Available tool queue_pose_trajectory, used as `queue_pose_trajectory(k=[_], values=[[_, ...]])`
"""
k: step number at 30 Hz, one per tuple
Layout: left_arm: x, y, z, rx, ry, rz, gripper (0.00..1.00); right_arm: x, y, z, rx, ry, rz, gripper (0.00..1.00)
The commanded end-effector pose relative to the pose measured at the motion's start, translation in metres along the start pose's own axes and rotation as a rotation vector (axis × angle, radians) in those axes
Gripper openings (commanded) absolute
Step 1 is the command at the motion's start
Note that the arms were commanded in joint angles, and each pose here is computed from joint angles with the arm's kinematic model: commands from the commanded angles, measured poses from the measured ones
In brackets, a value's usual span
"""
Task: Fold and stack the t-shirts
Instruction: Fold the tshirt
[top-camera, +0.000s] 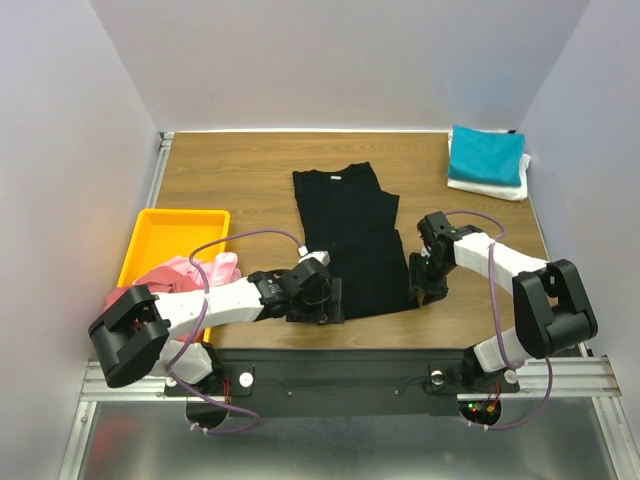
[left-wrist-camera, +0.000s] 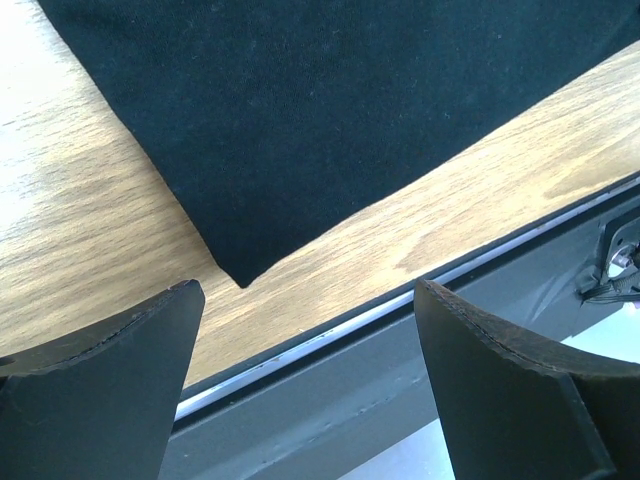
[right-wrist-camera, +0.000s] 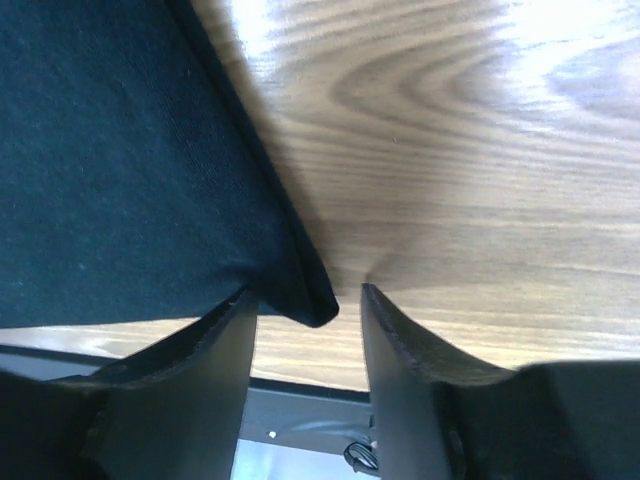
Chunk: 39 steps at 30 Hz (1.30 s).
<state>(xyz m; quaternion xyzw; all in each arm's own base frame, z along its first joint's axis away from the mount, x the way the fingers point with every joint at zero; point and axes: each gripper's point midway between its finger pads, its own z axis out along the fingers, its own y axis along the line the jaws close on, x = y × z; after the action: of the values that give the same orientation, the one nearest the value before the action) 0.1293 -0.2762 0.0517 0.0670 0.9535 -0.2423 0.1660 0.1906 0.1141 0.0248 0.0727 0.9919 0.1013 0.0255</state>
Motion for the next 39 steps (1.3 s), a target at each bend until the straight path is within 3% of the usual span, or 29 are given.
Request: queue_pose_trajectory(k=[1,8,12,15,19,28,34,39], values=[[-0.006,-0.002,-0.005,-0.005,-0.035,-0.016,0.98,-0.008,0.001,0.006,-0.005,-0.022,0.013,0.49],[-0.014,-0.003,-0.007,-0.011,-0.075,-0.029,0.98,-0.004,0.002,0.010,-0.015,0.000,0.011,0.28],[-0.013,-0.004,0.001,-0.020,-0.053,0.001,0.98,-0.004,0.002,0.009,-0.016,-0.002,0.009,0.08],[-0.013,-0.003,0.005,-0.031,-0.046,0.024,0.98,-0.004,0.002,0.009,-0.017,0.000,0.011,0.02],[-0.011,0.000,0.010,-0.049,-0.033,0.032,0.94,-0.005,0.003,0.008,-0.022,-0.004,0.005,0.01],[-0.009,0.014,0.017,-0.123,-0.024,0.032,0.63,-0.005,0.004,0.007,-0.026,-0.008,0.003,0.00],[-0.009,0.020,0.020,-0.165,-0.014,0.036,0.60,-0.004,0.004,0.008,-0.026,-0.002,0.002,0.00],[-0.005,0.030,0.023,-0.206,-0.007,0.034,0.51,-0.005,0.005,0.008,-0.028,-0.005,-0.003,0.00]])
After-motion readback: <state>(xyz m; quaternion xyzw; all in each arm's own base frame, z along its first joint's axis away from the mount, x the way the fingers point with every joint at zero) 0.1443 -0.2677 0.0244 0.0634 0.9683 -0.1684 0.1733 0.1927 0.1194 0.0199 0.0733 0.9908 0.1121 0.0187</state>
